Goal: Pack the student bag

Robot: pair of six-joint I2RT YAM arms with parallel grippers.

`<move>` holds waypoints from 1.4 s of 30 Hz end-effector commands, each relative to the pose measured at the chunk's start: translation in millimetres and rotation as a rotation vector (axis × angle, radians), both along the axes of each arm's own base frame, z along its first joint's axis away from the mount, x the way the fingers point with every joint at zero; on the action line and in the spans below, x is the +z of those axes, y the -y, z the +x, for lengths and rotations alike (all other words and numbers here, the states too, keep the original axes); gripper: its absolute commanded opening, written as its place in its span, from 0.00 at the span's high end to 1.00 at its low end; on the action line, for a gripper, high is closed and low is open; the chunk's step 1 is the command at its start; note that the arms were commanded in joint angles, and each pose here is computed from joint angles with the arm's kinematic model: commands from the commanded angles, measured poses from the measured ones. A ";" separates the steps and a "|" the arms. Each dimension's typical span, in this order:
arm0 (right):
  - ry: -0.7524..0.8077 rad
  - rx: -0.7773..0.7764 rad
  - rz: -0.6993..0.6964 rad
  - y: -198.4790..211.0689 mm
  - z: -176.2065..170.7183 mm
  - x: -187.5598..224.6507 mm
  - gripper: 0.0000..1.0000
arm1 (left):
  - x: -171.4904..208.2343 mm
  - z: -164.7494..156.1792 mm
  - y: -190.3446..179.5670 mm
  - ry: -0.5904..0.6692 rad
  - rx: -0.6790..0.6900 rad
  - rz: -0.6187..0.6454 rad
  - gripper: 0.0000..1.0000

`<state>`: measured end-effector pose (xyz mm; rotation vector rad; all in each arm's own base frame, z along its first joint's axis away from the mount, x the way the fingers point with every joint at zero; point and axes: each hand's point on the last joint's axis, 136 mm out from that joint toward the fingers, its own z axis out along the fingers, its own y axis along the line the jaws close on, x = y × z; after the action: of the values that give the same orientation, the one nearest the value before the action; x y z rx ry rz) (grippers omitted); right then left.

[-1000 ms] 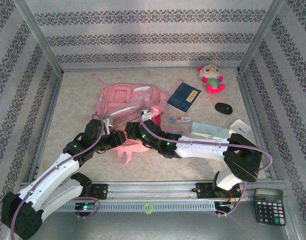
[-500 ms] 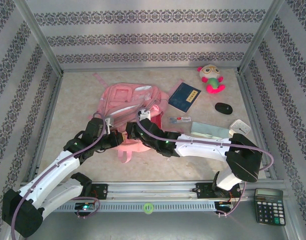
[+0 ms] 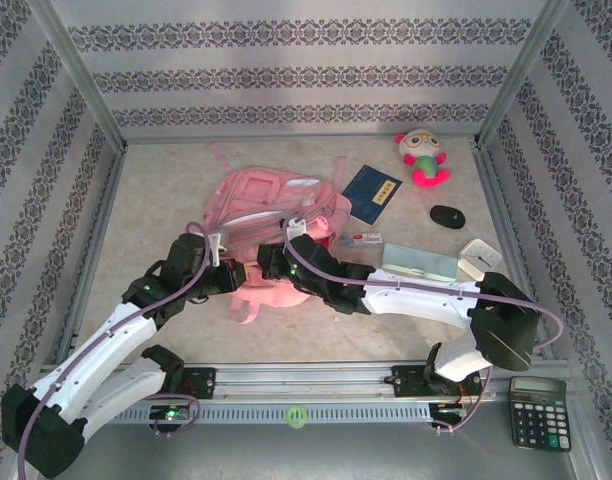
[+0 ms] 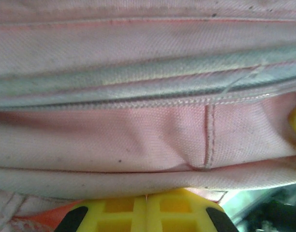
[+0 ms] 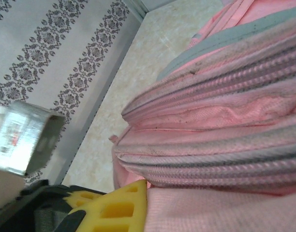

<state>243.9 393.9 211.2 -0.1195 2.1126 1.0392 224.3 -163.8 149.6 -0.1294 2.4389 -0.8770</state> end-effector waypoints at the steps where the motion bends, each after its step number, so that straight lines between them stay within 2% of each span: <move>1: 0.084 0.059 0.126 -11.8 -4.2 42.4 1.00 | -18.9 1.0 15.2 -0.116 0.074 -0.208 1.00; 3: 0.077 0.056 0.128 -14.4 -2.9 39.1 1.00 | -22.4 0.2 18.9 -0.143 0.097 -0.268 1.00; 4: 0.078 0.056 0.134 -15.3 -2.4 40.2 1.00 | -24.1 -0.8 17.0 -0.141 0.105 -0.253 1.00; 6: 0.075 0.054 0.143 -17.3 -1.3 41.9 1.00 | -29.4 -4.0 5.2 -0.132 0.127 -0.159 0.91; 8: 0.069 0.047 0.146 -18.3 -0.5 42.8 1.00 | -34.4 -6.3 -4.3 -0.128 0.141 -0.093 0.90; 11: 0.057 0.012 0.172 -17.8 2.6 47.8 1.00 | -40.9 -8.8 -6.8 -0.142 0.134 -0.057 0.79; 19: 0.124 -0.044 0.225 -23.8 14.4 90.1 1.00 | -49.4 -13.0 -4.6 -0.158 0.083 0.051 0.70; 24: 0.154 -0.068 0.231 -21.2 24.0 106.1 1.00 | -51.9 -18.3 -5.1 -0.160 0.065 0.081 0.73; 29: 0.161 -0.058 0.236 -22.6 25.2 113.4 1.00 | -49.0 -14.6 -6.6 -0.131 0.075 0.084 0.93; 32: 0.151 -0.044 0.225 -21.4 23.5 108.3 1.00 | -42.1 -7.9 -5.7 -0.093 0.073 0.089 1.00; 37: 0.081 -0.036 0.179 2.1 28.7 78.0 1.00 | -26.4 -7.5 -8.0 -0.065 0.015 0.160 1.00; 42: 0.051 0.091 0.167 18.5 26.0 63.5 1.00 | -13.9 -4.5 -29.3 -0.024 0.015 0.275 1.00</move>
<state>272.4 379.5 219.7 -0.0829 2.1446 1.1000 227.7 -164.3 149.0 -0.0999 2.4762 -0.7453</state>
